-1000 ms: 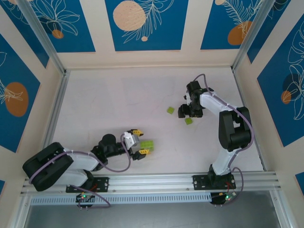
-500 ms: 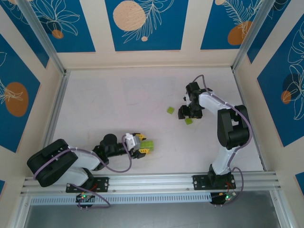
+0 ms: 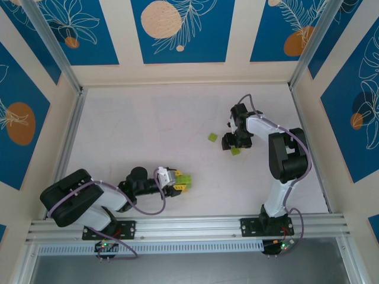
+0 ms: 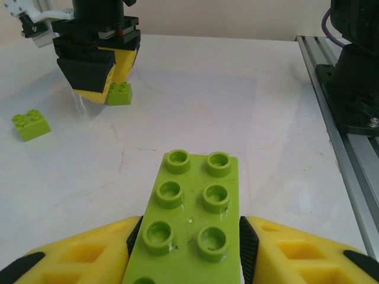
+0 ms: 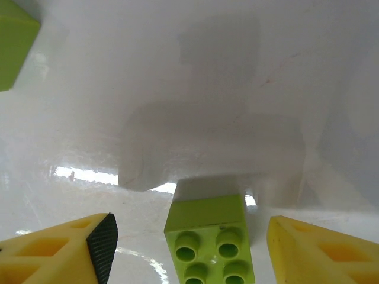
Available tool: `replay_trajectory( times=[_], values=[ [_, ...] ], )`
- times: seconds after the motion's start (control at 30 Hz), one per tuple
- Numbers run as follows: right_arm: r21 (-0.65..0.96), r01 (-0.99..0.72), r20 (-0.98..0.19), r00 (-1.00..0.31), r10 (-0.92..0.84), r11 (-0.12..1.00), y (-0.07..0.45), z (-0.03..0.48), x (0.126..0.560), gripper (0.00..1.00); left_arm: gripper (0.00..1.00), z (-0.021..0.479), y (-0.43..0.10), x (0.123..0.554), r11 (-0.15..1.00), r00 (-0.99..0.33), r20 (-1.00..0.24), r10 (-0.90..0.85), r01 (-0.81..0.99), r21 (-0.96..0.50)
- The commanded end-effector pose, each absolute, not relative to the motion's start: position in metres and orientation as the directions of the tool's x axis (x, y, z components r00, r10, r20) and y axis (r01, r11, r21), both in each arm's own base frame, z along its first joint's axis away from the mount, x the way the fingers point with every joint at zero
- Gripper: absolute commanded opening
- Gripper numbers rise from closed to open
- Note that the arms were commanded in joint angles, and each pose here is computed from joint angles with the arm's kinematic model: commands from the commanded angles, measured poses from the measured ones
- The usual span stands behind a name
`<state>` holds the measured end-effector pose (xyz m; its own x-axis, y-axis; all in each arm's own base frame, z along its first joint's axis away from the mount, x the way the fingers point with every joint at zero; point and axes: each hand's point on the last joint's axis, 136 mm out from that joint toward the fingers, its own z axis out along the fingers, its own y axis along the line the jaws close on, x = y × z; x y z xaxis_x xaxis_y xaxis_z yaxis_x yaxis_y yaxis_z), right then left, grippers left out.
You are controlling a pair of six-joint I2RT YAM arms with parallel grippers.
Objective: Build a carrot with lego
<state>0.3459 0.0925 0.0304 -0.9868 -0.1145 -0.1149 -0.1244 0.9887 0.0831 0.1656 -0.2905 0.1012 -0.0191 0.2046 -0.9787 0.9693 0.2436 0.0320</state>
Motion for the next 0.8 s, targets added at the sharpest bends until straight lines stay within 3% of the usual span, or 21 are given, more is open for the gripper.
replay_trajectory(
  times=[0.0,0.3,0.77],
  values=[
    [0.073,-0.134,-0.098,-0.987,-0.127,0.988,0.090,0.026,0.340,0.68,0.44,0.114,-0.295,0.162,0.207,0.028,-0.985,0.168,0.976,0.063],
    [0.064,-0.132,-0.098,-0.987,-0.126,0.989,0.086,0.029,0.331,0.59,0.42,0.111,-0.296,0.164,0.208,0.020,-0.983,0.180,0.976,0.058],
    [0.164,-0.102,-0.134,-0.988,-0.081,0.981,0.087,0.037,0.335,0.58,0.40,0.109,-0.298,0.166,0.209,0.012,-0.981,0.192,0.977,0.053]
  ],
)
